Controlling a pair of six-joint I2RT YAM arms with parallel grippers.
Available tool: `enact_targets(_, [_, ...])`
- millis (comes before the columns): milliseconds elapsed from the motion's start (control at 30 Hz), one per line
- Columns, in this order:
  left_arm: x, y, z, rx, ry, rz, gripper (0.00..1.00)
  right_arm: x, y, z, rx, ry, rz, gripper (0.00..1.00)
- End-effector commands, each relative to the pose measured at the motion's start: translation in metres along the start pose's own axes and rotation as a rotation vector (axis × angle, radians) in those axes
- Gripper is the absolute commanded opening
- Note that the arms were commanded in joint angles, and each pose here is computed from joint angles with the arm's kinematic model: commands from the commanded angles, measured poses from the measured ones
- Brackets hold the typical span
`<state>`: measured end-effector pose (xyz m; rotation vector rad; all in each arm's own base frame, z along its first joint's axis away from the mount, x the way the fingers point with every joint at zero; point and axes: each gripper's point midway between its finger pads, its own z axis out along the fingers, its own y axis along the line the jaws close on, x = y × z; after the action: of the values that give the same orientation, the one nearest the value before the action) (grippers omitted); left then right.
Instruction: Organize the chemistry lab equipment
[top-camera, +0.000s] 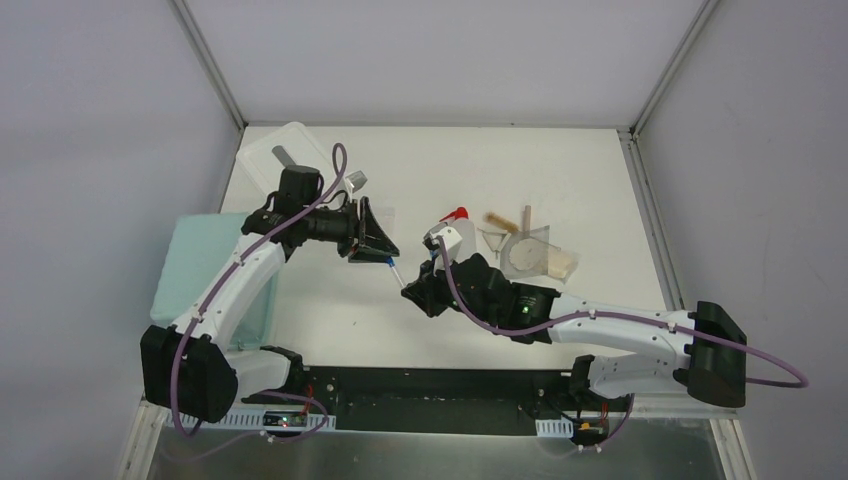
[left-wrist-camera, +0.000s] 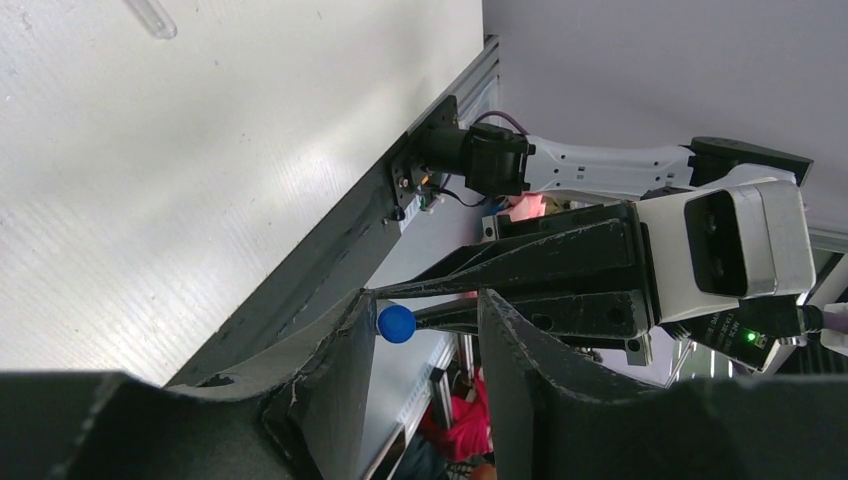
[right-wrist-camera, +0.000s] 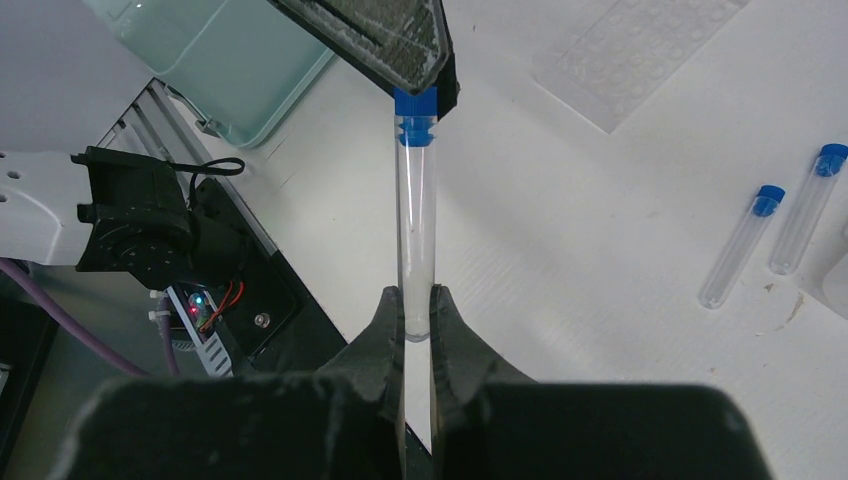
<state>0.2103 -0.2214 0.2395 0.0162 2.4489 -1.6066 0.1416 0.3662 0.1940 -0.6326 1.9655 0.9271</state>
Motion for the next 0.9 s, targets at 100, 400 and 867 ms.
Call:
enact_targets(100, [0.006,0.0,0.005,0.018,0.034,0.029,0.37,-0.025,0.009,0.001,-0.016,-0.085,0.006,0.0])
enact_targets(400, [0.012,0.005,0.009,0.012,0.062,0.018,0.26,-0.028,0.009,0.001,-0.008,-0.094,0.013,0.0])
enact_targets(867, [0.001,0.005,0.003,-0.068,0.009,0.086,0.0,-0.029,0.0,0.002,0.045,-0.098,0.027,0.36])
